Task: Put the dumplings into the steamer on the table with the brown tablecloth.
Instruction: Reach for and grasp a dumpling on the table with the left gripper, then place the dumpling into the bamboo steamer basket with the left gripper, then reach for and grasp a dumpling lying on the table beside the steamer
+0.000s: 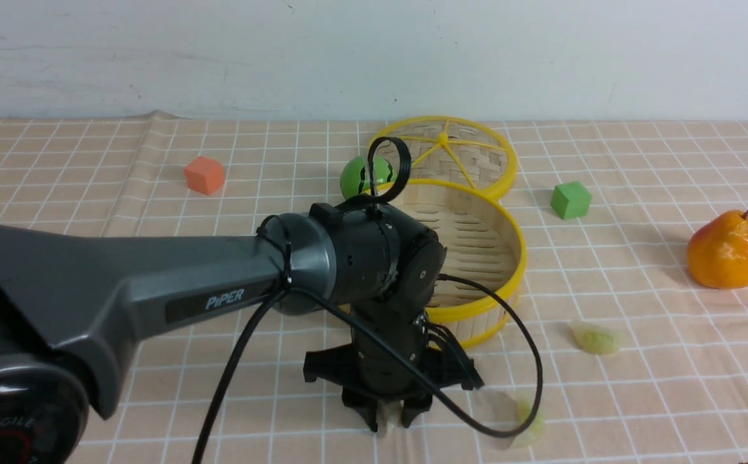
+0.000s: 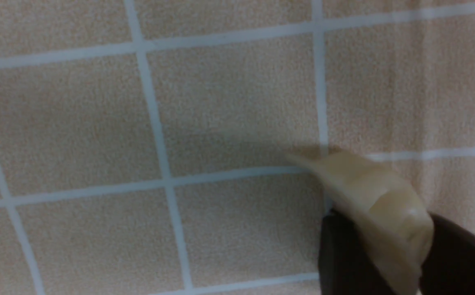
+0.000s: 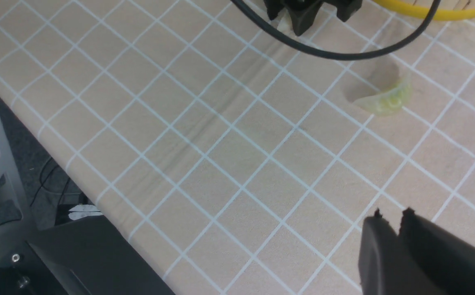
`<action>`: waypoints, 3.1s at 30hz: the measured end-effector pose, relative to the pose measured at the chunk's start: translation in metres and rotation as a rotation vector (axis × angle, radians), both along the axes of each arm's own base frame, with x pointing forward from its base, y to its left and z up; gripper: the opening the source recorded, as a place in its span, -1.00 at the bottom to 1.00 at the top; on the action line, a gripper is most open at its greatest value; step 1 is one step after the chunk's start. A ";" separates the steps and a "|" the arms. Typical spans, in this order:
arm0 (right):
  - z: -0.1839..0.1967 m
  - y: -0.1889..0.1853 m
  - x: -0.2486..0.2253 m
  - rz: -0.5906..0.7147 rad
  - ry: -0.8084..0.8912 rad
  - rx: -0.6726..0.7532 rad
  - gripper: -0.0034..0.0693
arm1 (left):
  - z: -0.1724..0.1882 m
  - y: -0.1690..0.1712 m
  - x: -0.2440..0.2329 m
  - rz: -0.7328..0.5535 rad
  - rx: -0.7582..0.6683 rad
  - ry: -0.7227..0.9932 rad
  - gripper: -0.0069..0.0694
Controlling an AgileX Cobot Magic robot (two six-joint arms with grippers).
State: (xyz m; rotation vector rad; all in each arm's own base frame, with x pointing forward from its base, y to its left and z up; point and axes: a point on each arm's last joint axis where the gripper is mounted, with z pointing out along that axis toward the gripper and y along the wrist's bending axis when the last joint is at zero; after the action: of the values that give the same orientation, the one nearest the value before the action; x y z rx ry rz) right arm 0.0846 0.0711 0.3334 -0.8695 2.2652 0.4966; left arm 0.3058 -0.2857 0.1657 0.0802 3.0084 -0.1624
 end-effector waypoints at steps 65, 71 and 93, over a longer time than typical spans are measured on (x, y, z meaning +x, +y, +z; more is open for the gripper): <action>-0.038 0.054 0.104 -0.107 0.278 -0.239 -0.66 | 0.308 0.071 -0.007 -0.256 -0.050 -0.742 -0.74; -0.081 0.077 0.150 -0.194 0.380 -0.292 -0.51 | 0.361 0.109 -0.054 -0.227 -0.131 -0.874 -0.86; -0.167 0.096 0.201 -0.515 0.436 -0.270 0.06 | 0.255 0.204 -0.182 -0.275 -0.110 -0.665 -0.86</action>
State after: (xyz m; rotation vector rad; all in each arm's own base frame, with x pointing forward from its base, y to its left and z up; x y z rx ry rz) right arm 0.2859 0.1667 0.1659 -0.2773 2.8741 0.1500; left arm 0.1239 -0.0818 0.4206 0.4414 2.3103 -0.2655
